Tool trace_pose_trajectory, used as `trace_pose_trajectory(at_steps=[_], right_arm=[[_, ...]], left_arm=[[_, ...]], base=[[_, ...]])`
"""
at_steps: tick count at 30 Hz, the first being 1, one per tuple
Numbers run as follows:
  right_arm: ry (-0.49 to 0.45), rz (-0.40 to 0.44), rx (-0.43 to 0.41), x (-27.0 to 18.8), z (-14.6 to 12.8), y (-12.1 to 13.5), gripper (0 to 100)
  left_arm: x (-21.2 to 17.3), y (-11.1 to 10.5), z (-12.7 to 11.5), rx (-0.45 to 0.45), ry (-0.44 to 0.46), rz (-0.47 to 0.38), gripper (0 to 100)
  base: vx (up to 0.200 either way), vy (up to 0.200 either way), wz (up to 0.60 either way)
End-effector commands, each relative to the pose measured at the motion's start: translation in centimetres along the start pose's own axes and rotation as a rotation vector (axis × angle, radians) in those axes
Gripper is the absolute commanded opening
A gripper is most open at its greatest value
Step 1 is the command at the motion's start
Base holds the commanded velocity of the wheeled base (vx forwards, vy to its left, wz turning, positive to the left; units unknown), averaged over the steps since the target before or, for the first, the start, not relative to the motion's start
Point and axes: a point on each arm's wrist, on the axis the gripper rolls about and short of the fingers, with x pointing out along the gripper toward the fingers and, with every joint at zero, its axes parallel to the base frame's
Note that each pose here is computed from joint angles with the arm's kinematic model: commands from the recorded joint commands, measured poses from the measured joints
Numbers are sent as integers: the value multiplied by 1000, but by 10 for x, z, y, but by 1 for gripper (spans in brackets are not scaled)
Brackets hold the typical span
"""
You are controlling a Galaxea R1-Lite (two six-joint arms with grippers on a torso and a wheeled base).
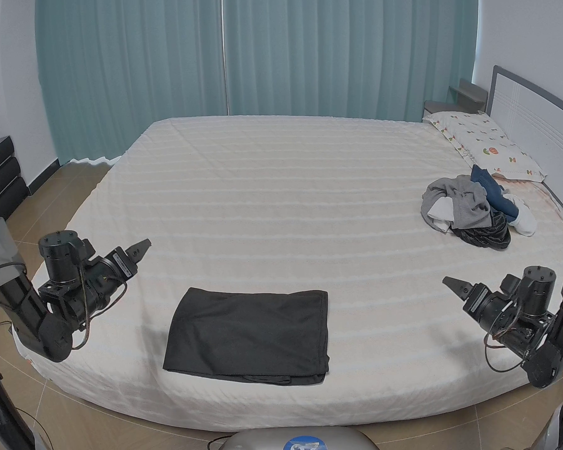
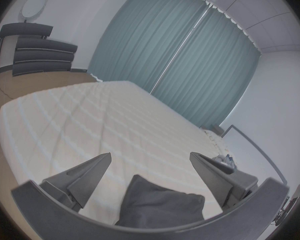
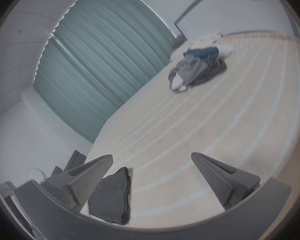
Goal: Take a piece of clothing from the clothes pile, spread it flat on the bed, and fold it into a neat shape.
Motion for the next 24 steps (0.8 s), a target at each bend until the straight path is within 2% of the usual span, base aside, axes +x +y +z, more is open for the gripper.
trace_pose_trajectory(at_steps=[1, 4, 7, 14, 17, 21, 23, 24], right_arm=[[-238, 60, -170, -62, 31, 26, 100], [-319, 92, -276, -89, 37, 33, 100], [-384, 114, -334, -108, 44, 40, 100], [-464, 137, -426, -162, 46, 44, 100], [-470, 143, -468, -190, 38, 39, 100], [-438, 128, -484, -221, 23, 29, 100], [-431, 123, -484, -228, 21, 27, 100], [-416, 114, -484, -245, 15, 23, 100]], left_arm=[[-48, -34, 49, 29, -205, -147, 100], [-64, -42, 60, 108, -266, -171, 100], [-86, -44, 62, 199, -303, -173, 100], [-157, -47, 57, 272, -375, -222, 100], [-183, -41, 48, 328, -380, -200, 100], [-220, -35, 39, 346, -414, -208, 100], [-227, -34, 38, 350, -414, -201, 100], [-246, -30, 32, 366, -398, -187, 100]], base=[[0, 0, 0], [0, 0, 0], [0, 0, 0], [0, 0, 0], [0, 0, 0], [0, 0, 0], [0, 0, 0], [0, 0, 0]])
